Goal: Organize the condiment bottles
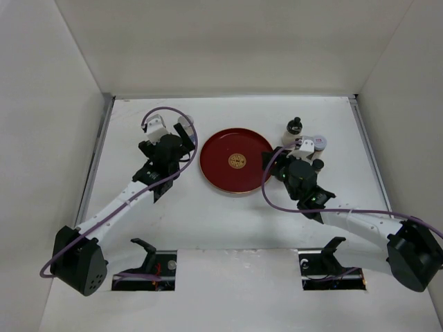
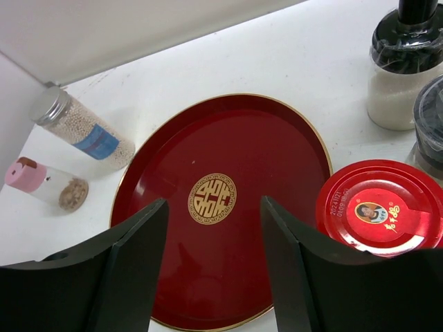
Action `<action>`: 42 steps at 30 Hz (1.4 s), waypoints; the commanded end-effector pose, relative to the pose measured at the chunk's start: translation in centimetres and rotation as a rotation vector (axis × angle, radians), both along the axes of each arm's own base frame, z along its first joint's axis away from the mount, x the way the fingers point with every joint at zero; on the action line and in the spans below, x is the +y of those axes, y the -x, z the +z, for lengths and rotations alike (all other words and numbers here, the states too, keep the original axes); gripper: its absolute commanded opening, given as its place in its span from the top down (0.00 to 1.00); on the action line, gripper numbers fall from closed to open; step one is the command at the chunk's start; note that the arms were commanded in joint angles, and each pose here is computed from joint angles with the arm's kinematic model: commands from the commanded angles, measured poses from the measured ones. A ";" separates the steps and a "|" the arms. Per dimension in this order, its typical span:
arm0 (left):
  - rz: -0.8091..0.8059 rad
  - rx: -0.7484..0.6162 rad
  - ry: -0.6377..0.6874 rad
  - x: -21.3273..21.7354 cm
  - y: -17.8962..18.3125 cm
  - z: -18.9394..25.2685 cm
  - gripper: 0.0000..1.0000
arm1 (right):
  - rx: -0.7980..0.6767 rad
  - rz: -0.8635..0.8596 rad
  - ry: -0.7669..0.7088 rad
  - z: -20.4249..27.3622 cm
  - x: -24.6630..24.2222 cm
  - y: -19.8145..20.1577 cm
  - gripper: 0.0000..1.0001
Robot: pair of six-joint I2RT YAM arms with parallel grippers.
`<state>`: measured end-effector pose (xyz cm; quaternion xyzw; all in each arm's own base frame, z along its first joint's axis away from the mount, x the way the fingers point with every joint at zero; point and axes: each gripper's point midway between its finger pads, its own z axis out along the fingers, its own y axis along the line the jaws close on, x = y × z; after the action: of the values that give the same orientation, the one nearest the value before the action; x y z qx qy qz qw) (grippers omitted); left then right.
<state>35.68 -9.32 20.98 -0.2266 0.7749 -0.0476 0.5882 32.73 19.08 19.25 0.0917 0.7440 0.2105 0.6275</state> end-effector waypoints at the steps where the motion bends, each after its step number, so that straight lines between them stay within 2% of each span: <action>1: -0.018 -0.047 0.017 -0.8 -0.4 1.3 0.00 | -0.074 0.014 -0.048 3.2 0.7 -0.3 0.41; 2: -0.020 -0.050 0.016 -0.9 -0.3 1.3 0.00 | -0.074 0.016 -0.047 3.3 0.7 -0.3 0.46; 5: -0.050 -0.079 0.001 -1.4 -0.1 1.8 0.00 | -0.070 0.034 -0.034 3.3 1.3 -0.2 0.71; 7: -0.080 -0.114 -0.013 -2.2 0.0 2.3 0.00 | -0.064 0.039 -0.018 3.3 1.6 -0.1 0.82; 10: -0.127 -0.165 -0.030 -3.3 0.1 2.6 0.00 | -0.056 0.039 0.006 3.4 1.8 -0.1 0.85; 12: -0.145 -0.187 -0.055 -3.8 0.2 2.5 0.00 | -0.051 0.016 0.022 3.9 1.3 0.0 0.81; 15: -0.167 -0.215 -0.056 -4.3 0.7 2.1 0.00 | -0.034 -0.038 0.077 4.2 0.0 0.1 0.70; 16: -0.177 -0.222 -0.051 -4.5 0.9 2.0 0.00 | -0.019 -0.062 0.101 4.0 -0.7 0.2 0.61; 18: -0.187 -0.232 -0.039 -4.7 1.3 1.6 0.00 | 0.007 -0.111 0.148 3.6 -2.1 0.6 0.32; 19: -0.202 -0.235 -0.034 -5.1 1.5 1.3 0.00 | 0.019 -0.135 0.178 3.5 -3.0 0.7 0.21; 20: -0.219 -0.241 -0.027 -5.5 1.7 1.1 0.00 | 0.031 -0.163 0.202 3.3 -4.0 0.8 0.12; 21: -0.236 -0.245 -0.022 -5.8 1.9 0.9 0.00 | 0.043 -0.182 0.227 3.1 -4.8 1.0 0.08; 24: -0.293 -0.262 -0.004 -7.3 2.7 0.5 0.17 | 0.103 -0.235 0.287 2.2 -7.0 1.5 0.02; 26: -0.336 -0.272 0.007 -8.3 3.1 0.3 0.31 | 0.132 -0.252 0.306 1.7 -7.9 1.6 0.00; 29: -0.370 -0.290 0.025 -9.2 3.6 -0.1 0.49 | 0.173 -0.263 0.326 1.1 -8.4 1.3 0.00; 31: -0.387 -0.303 0.034 -9.8 3.9 -0.4 0.58 | 0.200 -0.274 0.339 0.5 -8.6 0.9 0.00; 34: -0.420 -0.300 0.033 -10.8 4.3 -1.0 0.60 | 0.246 -0.268 0.360 -0.7 -8.5 0.1 0.00; 37: -0.442 -0.296 0.032 -11.4 4.6 -1.6 0.57 | 0.286 -0.238 0.369 -2.2 -7.7 -0.9 0.00; 42: -0.447 -0.291 0.030 -11.5 4.6 -2.3 0.58 | 0.321 -0.230 0.370 -3.7 -7.0 -2.2 0.00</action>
<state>31.06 -20.20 17.22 -0.0471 0.7344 -0.1948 0.6484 33.55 11.04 13.81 0.0768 0.8536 -0.0463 0.5132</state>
